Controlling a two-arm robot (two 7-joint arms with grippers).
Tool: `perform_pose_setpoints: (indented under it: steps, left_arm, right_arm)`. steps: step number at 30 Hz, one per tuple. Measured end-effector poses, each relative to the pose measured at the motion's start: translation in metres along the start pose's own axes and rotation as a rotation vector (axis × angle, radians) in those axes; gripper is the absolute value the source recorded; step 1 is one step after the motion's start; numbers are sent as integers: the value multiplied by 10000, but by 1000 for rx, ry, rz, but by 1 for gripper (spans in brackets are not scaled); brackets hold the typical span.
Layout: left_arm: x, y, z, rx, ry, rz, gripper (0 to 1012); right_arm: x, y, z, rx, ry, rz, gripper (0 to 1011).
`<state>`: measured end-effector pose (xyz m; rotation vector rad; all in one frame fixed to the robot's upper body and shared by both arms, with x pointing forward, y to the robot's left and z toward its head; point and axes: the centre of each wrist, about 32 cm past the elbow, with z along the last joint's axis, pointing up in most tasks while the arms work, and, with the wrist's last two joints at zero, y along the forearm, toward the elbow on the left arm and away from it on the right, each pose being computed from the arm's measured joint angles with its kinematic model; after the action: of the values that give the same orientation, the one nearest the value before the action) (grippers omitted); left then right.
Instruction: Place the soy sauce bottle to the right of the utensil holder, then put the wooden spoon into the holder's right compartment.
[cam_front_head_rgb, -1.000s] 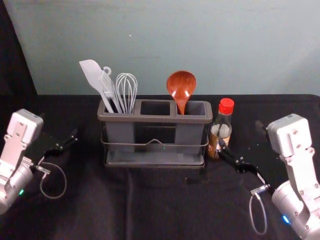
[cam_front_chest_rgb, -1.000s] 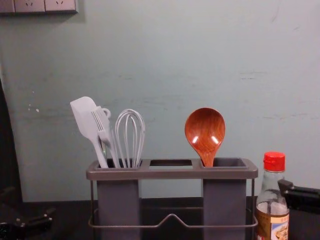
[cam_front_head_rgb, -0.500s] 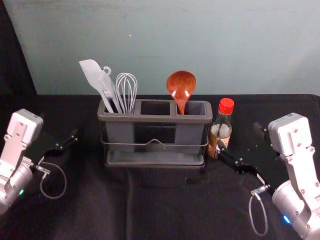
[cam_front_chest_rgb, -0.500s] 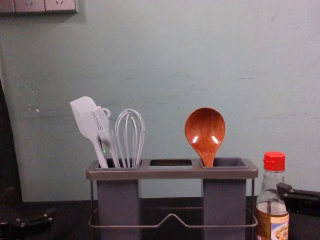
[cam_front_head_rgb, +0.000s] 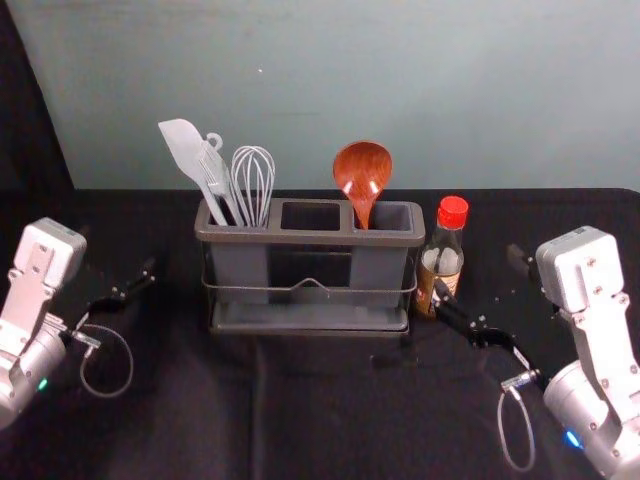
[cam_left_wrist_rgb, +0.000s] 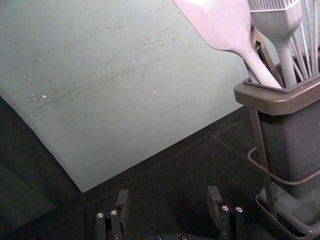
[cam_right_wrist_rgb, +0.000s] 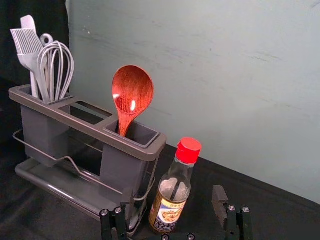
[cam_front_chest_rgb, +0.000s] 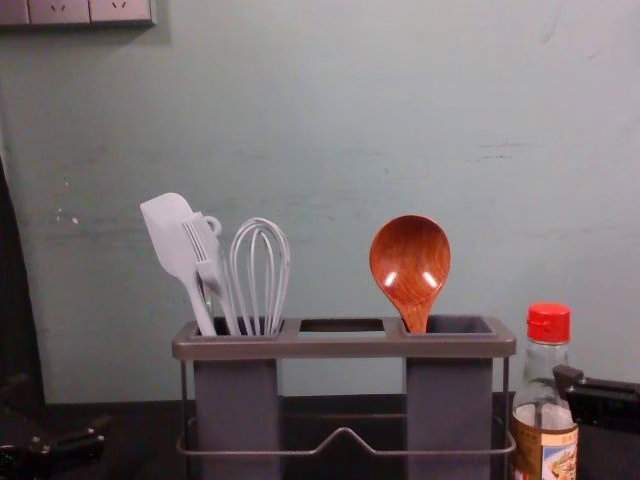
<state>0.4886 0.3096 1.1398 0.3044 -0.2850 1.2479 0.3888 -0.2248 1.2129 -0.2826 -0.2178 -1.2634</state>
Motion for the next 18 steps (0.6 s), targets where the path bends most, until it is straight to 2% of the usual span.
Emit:
perform_pose_setpoints:
  steps: [18]
  left_arm:
    - [0,0,0,0,0,0,1012]
  right_arm:
    - [-2,0,0,1,-1,-2,1004]
